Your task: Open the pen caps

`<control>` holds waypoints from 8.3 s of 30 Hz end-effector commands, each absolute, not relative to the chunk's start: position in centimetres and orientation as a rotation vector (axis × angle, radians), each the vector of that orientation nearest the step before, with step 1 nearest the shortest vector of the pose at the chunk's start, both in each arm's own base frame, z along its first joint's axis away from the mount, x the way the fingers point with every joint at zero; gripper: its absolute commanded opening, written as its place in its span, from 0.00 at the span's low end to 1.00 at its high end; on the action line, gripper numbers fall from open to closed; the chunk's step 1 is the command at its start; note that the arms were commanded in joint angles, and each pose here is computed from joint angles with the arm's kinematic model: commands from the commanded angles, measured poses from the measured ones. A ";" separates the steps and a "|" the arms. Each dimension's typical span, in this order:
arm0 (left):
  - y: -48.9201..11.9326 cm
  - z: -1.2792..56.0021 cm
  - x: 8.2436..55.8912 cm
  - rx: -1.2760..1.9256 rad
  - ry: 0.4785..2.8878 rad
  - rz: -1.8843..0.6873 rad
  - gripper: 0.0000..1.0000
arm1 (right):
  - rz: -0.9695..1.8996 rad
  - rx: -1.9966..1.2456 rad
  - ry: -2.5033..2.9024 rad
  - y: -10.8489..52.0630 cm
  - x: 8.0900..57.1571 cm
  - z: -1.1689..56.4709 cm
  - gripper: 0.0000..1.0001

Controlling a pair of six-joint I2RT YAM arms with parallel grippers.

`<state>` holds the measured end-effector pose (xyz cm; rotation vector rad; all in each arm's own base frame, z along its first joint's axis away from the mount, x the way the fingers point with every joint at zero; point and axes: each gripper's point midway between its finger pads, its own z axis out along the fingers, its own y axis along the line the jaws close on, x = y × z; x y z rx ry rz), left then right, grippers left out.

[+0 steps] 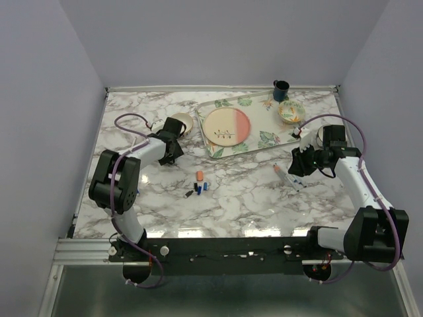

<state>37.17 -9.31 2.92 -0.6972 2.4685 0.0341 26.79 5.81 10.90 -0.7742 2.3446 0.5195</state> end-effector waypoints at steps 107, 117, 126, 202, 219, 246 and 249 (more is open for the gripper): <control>-47.6 24.6 22.1 0.199 1.720 -1.123 0.07 | 1.195 -0.279 1.967 15.0 24.8 20.5 0.02; -44.2 26.3 21.4 0.213 1.648 -1.208 0.75 | 1.099 -0.546 1.850 15.0 23.9 21.7 0.01; -42.4 27.0 24.2 0.090 1.690 -1.173 0.75 | 1.172 -0.728 1.788 15.8 22.1 21.8 0.01; -16.5 3.9 26.7 -0.353 2.221 -0.501 0.39 | 0.410 -0.660 2.315 6.7 28.8 12.0 0.02; -15.9 3.8 25.6 -0.347 2.217 -0.514 0.59 | 0.235 -0.516 2.609 2.0 30.1 5.7 0.09; -12.3 7.5 24.1 -0.403 2.045 -0.510 0.87 | 0.195 -0.420 2.761 -1.4 29.2 2.5 0.29; -12.2 7.5 24.1 -0.405 2.042 -0.511 0.87 | 0.224 -0.420 2.770 -1.2 29.0 2.4 0.35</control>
